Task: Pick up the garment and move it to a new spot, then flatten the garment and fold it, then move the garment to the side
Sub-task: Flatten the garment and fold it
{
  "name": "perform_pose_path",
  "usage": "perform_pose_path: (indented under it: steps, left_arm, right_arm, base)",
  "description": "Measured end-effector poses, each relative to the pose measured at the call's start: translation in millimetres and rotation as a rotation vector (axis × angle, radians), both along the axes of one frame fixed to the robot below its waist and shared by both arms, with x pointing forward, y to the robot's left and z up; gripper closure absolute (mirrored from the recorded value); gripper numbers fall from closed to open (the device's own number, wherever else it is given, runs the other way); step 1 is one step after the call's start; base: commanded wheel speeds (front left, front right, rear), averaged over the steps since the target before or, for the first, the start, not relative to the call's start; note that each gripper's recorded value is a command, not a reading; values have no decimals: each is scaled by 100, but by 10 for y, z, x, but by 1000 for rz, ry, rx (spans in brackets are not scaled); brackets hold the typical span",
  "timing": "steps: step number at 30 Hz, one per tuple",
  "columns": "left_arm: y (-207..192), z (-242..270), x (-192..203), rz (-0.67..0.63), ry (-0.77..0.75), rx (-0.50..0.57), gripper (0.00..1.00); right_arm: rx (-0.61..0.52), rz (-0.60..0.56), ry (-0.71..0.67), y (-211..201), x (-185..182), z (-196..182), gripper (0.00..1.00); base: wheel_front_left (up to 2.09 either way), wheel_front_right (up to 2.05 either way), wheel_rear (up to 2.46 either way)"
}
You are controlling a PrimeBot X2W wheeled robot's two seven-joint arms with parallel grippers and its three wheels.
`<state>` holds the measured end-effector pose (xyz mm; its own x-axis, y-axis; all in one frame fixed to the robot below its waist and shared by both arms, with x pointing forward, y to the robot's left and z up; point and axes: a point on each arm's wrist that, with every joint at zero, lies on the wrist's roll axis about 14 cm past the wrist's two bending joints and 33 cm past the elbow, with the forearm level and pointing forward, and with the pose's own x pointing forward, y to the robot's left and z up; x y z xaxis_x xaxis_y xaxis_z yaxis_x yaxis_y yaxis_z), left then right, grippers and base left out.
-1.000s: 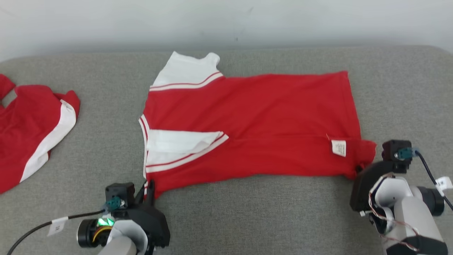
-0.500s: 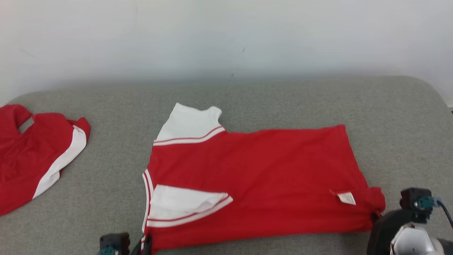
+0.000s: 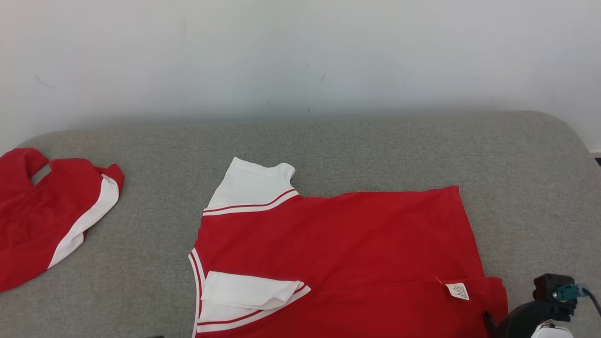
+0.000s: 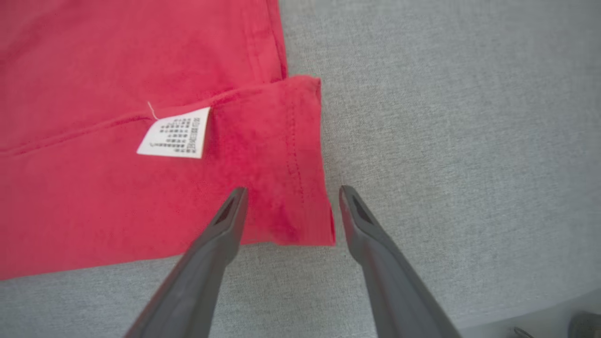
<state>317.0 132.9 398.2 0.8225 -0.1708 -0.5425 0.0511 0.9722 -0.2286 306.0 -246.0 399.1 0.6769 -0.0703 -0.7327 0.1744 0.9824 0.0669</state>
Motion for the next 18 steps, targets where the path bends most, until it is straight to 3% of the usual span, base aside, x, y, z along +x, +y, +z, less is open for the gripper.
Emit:
perform_pose_path:
  steps: [8, 11, 18]
  left_arm:
    - [67, 455, 568, -73, -143, 82, 0]
    - [-9, 625, 884, -128, -181, 92, 0]
    - [-148, 837, 1728, -185, -208, 127, 0]
  right_arm:
    - [-92, 12, -161, -102, 474, 591, 0]
    - [-33, 37, -223, 34, 757, 774, 0]
    - [-20, 107, -300, 227, 1414, 995, 0]
  base:
    - [0, 0, 0]
    - [0, 0, 0]
    - [0, 0, 0]
